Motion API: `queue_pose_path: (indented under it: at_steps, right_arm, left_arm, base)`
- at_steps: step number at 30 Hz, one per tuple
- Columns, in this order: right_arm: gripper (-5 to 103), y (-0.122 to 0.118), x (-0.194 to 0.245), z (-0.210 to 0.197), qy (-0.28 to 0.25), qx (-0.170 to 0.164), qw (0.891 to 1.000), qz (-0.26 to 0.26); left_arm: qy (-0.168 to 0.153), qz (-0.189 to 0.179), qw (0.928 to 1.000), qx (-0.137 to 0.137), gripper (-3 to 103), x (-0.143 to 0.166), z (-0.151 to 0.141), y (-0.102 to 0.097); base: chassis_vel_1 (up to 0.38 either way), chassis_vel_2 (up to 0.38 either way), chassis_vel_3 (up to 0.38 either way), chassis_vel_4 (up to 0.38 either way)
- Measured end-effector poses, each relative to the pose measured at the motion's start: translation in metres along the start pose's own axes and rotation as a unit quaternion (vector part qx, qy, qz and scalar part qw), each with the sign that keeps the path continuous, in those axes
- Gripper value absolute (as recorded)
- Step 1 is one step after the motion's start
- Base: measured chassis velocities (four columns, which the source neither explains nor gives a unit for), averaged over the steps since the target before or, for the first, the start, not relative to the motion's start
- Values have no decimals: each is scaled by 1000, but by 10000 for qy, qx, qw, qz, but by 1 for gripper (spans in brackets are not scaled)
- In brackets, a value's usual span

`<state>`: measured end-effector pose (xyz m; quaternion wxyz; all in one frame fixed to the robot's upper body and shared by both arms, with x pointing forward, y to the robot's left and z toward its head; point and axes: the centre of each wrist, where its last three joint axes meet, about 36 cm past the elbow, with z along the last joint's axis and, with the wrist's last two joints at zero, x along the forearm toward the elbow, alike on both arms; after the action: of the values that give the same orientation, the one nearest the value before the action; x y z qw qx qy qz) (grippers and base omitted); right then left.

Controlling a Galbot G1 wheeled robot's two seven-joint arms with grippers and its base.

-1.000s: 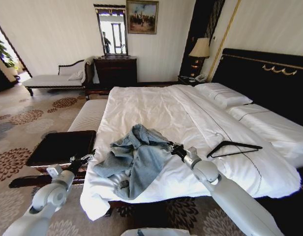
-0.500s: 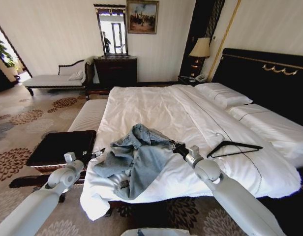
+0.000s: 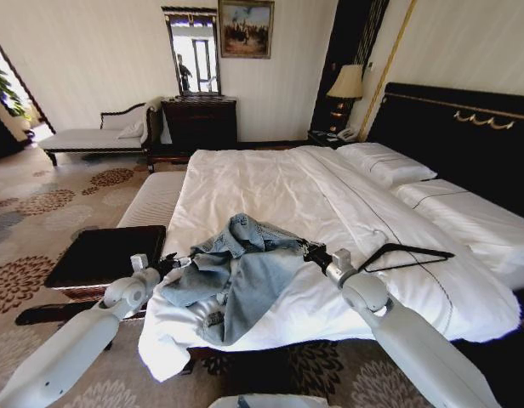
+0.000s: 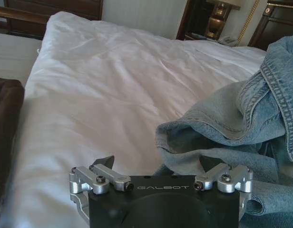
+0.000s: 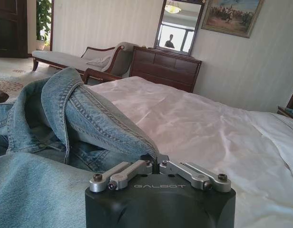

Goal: Pick up the clothes from the bed and hang them on the clothes hanger.

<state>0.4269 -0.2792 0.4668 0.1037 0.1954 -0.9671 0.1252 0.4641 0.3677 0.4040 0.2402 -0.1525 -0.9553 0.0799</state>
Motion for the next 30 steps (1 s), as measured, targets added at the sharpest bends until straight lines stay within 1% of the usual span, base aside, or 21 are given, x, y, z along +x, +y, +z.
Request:
queue_pose_path:
  at_steps: [1, 5, 7, 8, 12, 18, 19, 22, 24, 25, 27, 28, 29, 30]
  right_arm:
    - [2, 0, 0, 0, 0, 0, 10000, 0]
    - [2, 0, -2, -1, -8, -26, 10000, -7]
    - [2, 0, -1, -1, -6, -28, 10000, -4]
    - [2, -2, 1, -1, -4, -38, 10000, 32]
    - [2, -7, 5, 0, 1, -60, 9999, 106]
    - [2, -9, 6, -1, -22, -70, 9999, 146]
    - [2, -9, 6, -2, -33, -73, 9999, 149]
    - [2, -9, 5, -2, -48, -74, 9998, 150]
    - [2, -9, 5, -2, -48, -74, 9998, 150]
    - [2, -9, 5, -2, -48, -75, 9998, 149]
    - [2, -8, 5, -2, -47, -76, 9999, 148]
    - [2, -8, 5, -2, -40, -78, 9999, 148]
    - [2, -8, 5, -1, -35, -79, 9999, 148]
    - [2, -8, 5, 0, -26, -79, 9999, 150]
  left_arm:
    - [0, 0, 10000, 0, 100, 0, 0, 0]
    - [-6, 68, 9999, -77, 100, -27, -12, -1]
    - [-14, 69, 9999, -87, 100, -29, -14, -1]
    - [-21, 83, 9999, -124, 100, -39, -20, 0]
    - [-12, 147, 9998, -157, 100, -52, -27, -4]
    - [43, 221, 9996, -175, 100, -64, -26, -11]
    - [50, 255, 9995, -187, 102, -67, -25, -14]
    - [-23, 312, 9992, -238, 88, -71, -24, -18]
    - [-34, 318, 9992, -241, 88, -71, -24, -19]
    - [-78, 345, 9990, -255, 77, -72, -23, -21]
    - [-89, 352, 9990, -260, 77, -71, -23, -22]
    - [-117, 353, 9989, -278, 67, -71, -21, -23]
    - [-131, 343, 9989, -287, 67, -70, -20, -23]
    - [-150, 323, 9989, -290, 61, -69, -19, -24]
  base:
    - [0, 0, 0, 0]
    - [0, 0, 0, 0]
    - [0, 0, 0, 0]
    - [0, 0, 0, 0]
    - [0, 0, 0, 0]
    - [0, 0, 0, 0]
    - [0, 0, 0, 0]
    - [0, 0, 0, 0]
    - [0, 0, 0, 0]
    - [0, 0, 0, 0]
    - [0, 0, 0, 0]
    - [0, 0, 0, 0]
    - [0, 0, 0, 0]
    - [0, 0, 0, 0]
